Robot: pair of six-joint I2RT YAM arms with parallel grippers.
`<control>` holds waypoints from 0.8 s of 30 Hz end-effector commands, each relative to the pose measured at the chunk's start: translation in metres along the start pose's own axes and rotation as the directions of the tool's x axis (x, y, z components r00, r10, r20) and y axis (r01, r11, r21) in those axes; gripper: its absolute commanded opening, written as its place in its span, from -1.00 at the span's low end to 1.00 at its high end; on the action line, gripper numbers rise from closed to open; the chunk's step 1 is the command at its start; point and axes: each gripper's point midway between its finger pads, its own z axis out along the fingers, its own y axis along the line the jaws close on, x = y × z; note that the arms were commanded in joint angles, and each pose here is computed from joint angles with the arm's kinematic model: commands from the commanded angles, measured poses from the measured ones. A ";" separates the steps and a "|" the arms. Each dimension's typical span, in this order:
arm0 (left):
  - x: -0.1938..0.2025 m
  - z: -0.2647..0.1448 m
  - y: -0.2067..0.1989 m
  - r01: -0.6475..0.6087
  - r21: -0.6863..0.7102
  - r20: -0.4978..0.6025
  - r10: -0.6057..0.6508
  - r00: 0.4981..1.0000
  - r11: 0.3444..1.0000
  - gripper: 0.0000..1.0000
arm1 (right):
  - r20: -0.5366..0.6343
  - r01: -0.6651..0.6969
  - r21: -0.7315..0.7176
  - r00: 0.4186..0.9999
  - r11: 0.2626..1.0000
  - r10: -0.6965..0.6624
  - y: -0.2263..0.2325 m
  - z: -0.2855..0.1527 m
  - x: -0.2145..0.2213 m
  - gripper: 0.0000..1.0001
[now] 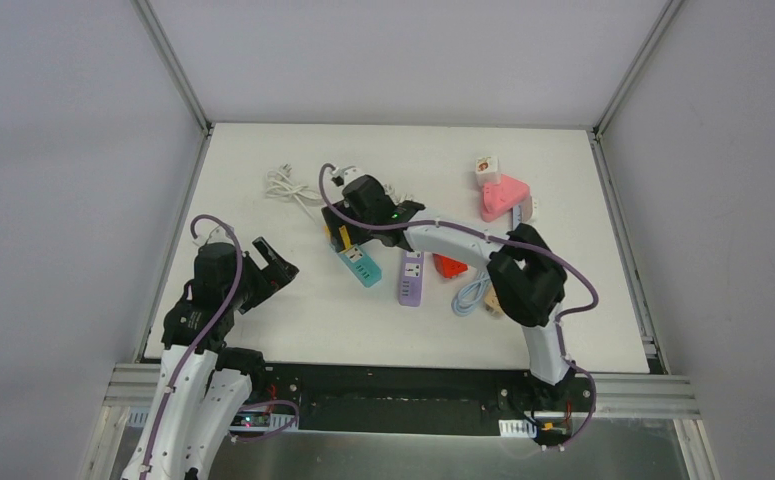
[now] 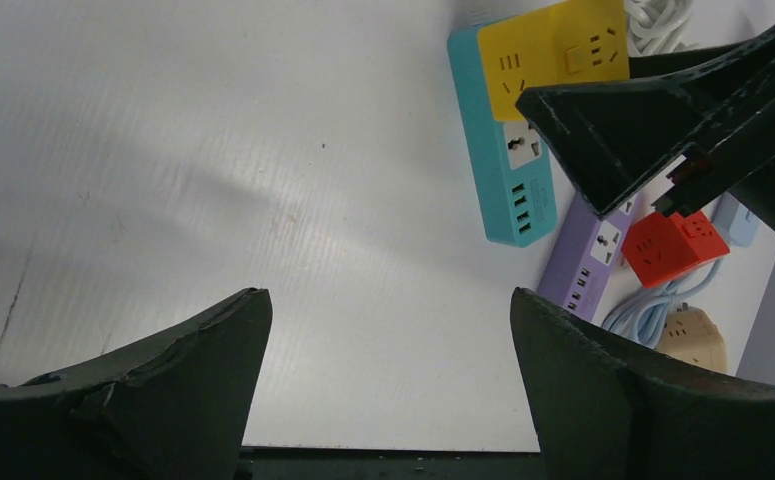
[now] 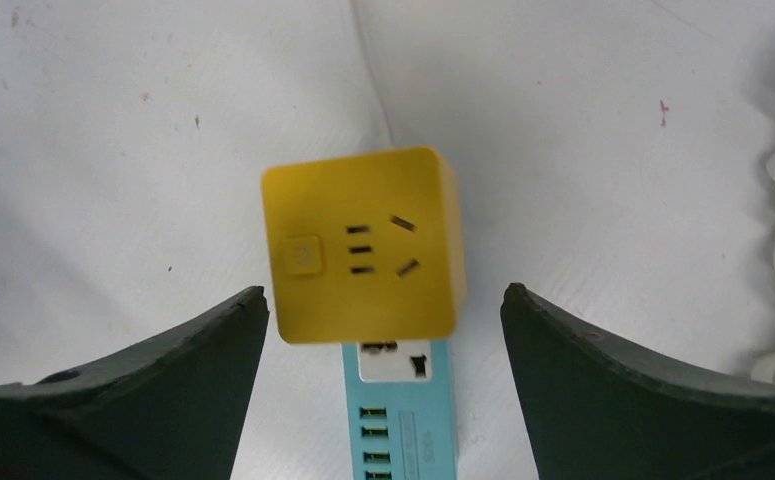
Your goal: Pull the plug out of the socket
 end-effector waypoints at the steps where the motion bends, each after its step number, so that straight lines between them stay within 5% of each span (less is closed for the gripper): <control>1: -0.002 0.007 0.002 0.009 -0.014 0.011 -0.009 1.000 1.000 0.83 | 0.054 0.110 -0.001 0.992 0.994 -0.110 0.016 0.006 -0.022 0.77; 8: 0.000 0.013 0.002 0.018 -0.017 -0.003 -0.018 1.000 1.000 0.83 | 0.042 0.095 0.045 0.994 0.994 -0.097 0.011 0.020 -0.022 0.62; 17: 0.025 0.036 -0.010 0.095 0.053 -0.130 -0.087 0.988 0.994 0.83 | 0.078 -0.093 0.101 0.993 0.991 0.085 0.013 0.021 -0.034 -0.33; 24: 0.041 0.065 -0.039 0.197 0.219 -0.232 -0.145 0.962 0.956 0.72 | 0.087 -0.213 0.233 0.976 0.949 0.198 0.010 0.019 -0.034 -0.36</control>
